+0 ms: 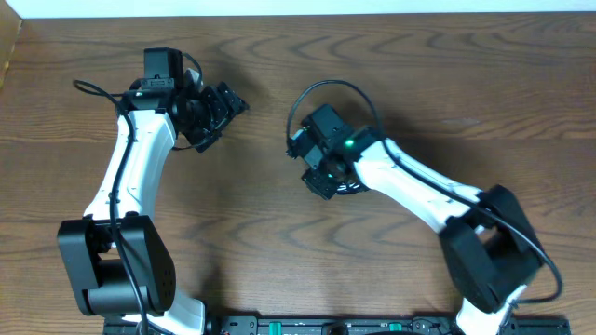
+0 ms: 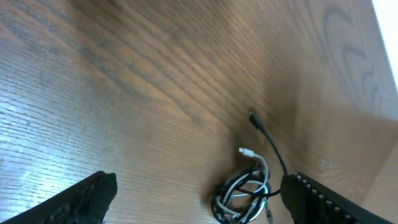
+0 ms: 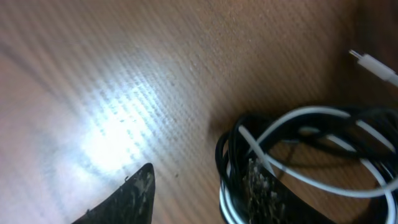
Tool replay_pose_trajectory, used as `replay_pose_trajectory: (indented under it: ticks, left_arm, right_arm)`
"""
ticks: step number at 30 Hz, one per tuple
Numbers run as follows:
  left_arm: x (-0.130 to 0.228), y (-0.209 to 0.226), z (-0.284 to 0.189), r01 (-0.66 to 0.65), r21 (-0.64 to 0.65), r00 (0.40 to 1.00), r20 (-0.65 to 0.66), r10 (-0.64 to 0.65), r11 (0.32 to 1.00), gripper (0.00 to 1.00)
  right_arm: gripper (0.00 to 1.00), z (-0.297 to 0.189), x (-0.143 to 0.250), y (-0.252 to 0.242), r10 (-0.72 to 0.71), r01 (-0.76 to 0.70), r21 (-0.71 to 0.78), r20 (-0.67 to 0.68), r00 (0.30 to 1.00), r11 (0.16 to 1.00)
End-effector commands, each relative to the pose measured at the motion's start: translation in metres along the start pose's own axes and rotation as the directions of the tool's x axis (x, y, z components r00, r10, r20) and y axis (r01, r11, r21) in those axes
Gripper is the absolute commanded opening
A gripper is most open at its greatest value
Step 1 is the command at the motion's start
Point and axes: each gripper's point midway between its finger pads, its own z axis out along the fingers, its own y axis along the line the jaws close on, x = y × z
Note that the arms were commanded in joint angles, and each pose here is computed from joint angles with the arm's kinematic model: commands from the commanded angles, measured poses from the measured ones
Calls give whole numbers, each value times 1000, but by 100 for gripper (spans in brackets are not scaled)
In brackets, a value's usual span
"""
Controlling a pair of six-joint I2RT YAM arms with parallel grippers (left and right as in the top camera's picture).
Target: Untangle cables
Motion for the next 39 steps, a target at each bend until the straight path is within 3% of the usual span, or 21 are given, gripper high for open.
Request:
replay_pose_trajectory:
  ticks: [1, 7, 12, 15, 17, 19, 23, 25, 30, 34, 35, 37, 39]
  left_arm:
    - [1, -2, -5, -68, -4, 998, 0, 68, 998, 89]
    - [2, 0, -5, -83, -8, 996, -8, 83, 996, 88]
    - [4, 1, -4, -80, -11, 997, -13, 80, 997, 88]
    - [4, 1, -4, -80, -12, 997, -14, 80, 997, 88]
    - [4, 1, -4, -79, -13, 997, -16, 79, 997, 88]
    - [7, 2, -4, -78, -16, 997, -24, 78, 997, 88]
    - [12, -1, -2, -93, -16, 995, -35, 92, 996, 88]
    - [16, -6, 0, -141, -9, 989, -46, 141, 990, 88]
    - [25, -14, 4, -211, 9, 975, -66, 211, 977, 88]
    - [27, -15, 4, -245, 14, 967, -72, 245, 969, 88]
    - [28, -14, 4, -251, 13, 965, -74, 251, 968, 88]
    - [31, -19, 4, -254, 41, 963, -84, 257, 966, 88]
    - [40, -34, 2, -298, 147, 943, -111, 315, 943, 87]
  right_arm:
    - [43, 7, -1, -6, -52, 54, 67, -36, 998, 996]
    - [46, 22, 23, -40, 12, 21, 224, -141, 990, 974]
    - [45, 34, 31, -37, 23, 8, 178, -172, 985, 984]
    - [28, 37, 38, -31, 18, 16, 166, -203, 979, 986]
    - [1, 36, 39, -34, 77, -38, 192, -199, 977, 981]
    - [1, 31, 34, -33, 139, -102, 199, -182, 973, 975]
    - [1, -9, 4, -11, 175, -173, 25, -141, 974, 985]
    - [1, -48, -23, -4, 207, -214, -105, -75, 975, 971]
    - [1, -99, -47, -7, 289, -279, -294, -11, 957, 914]
    - [1, -142, -63, 3, 383, -277, -636, 33, 923, 721]
    - [1, -157, -68, 0, 421, -254, -732, 50, 905, 632]
    - [1, -166, -69, -7, 452, -231, -795, 60, 890, 561]
    - [1, -162, -63, -20, 484, -244, -819, 46, 874, 519]
